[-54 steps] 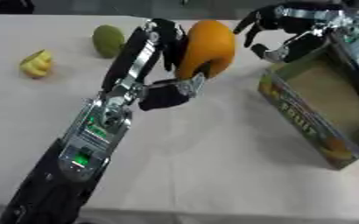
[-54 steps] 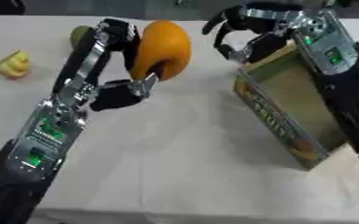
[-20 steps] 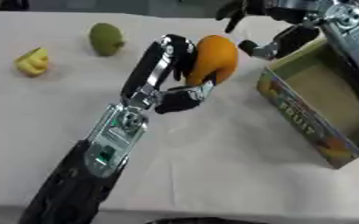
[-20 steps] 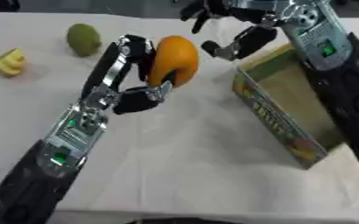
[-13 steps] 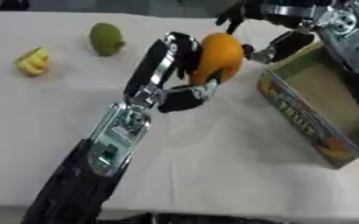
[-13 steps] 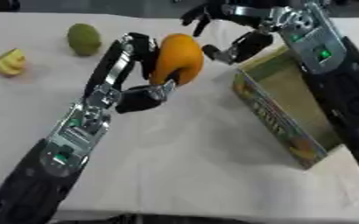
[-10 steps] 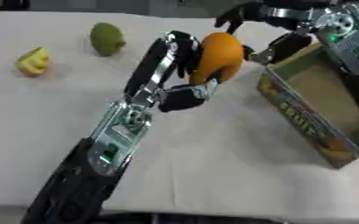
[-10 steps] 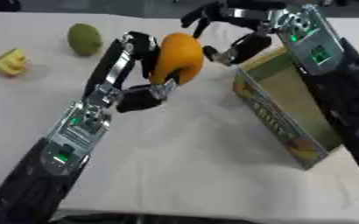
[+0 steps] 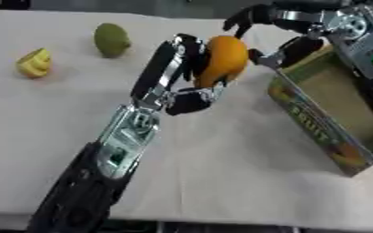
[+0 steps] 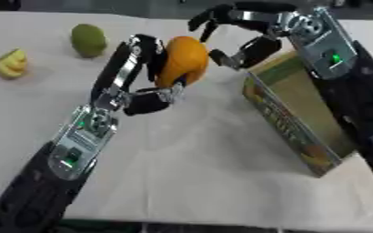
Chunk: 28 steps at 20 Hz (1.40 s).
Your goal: Pick up the objects with one hand, pass them to the other hand, and then place them into the box on the other side of the table.
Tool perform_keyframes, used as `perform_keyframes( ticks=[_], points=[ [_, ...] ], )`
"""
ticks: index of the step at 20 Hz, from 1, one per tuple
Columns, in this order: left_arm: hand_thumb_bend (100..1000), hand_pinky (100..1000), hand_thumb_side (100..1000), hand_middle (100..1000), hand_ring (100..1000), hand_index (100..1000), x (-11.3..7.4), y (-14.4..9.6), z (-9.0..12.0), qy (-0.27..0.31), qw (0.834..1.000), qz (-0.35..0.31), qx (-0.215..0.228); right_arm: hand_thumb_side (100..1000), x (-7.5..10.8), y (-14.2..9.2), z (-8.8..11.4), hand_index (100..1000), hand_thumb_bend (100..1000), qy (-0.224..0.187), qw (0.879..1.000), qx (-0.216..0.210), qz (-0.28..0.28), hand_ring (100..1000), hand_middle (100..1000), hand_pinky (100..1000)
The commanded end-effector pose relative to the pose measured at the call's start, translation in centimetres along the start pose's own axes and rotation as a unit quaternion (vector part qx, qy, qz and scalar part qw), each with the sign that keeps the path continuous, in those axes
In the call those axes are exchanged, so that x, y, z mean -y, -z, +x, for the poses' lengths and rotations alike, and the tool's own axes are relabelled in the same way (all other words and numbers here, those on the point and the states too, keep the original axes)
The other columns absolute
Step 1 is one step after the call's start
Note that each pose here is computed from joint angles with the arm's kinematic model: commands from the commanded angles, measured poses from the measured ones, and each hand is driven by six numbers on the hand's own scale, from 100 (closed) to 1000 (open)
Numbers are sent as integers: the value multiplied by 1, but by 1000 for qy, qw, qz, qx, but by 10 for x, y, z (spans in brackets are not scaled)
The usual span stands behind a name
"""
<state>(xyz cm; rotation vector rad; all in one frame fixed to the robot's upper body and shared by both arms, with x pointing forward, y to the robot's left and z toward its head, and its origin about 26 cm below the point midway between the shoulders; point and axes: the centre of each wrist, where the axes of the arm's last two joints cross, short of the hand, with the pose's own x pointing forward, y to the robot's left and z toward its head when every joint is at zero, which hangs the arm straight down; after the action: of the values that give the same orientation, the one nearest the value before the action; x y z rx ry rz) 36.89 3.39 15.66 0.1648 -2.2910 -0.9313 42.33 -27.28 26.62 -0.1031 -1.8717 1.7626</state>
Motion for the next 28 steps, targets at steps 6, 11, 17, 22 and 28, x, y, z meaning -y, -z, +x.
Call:
perform_keyframes(
  ticks=[6,11,17,22,28],
  points=[
    [100,276,142,336,337,421,3,1,-12,9,1000,11,-13,140,25,-7,20,951,100,-68,995,56,50,788,883,973],
    [100,274,134,334,335,418,5,2,-14,12,1000,15,-11,134,22,-4,23,951,100,-64,995,59,53,789,885,973],
    [100,275,126,336,337,419,5,4,-12,18,1000,16,-1,117,18,-2,20,953,130,-74,994,59,62,799,888,976],
    [100,275,122,337,337,419,5,7,-10,23,1000,16,3,107,11,4,18,954,135,-85,992,65,73,805,890,977],
    [100,276,122,338,338,420,6,11,-8,24,1000,17,5,152,5,7,13,953,137,-89,991,60,80,804,888,973]
  ],
)
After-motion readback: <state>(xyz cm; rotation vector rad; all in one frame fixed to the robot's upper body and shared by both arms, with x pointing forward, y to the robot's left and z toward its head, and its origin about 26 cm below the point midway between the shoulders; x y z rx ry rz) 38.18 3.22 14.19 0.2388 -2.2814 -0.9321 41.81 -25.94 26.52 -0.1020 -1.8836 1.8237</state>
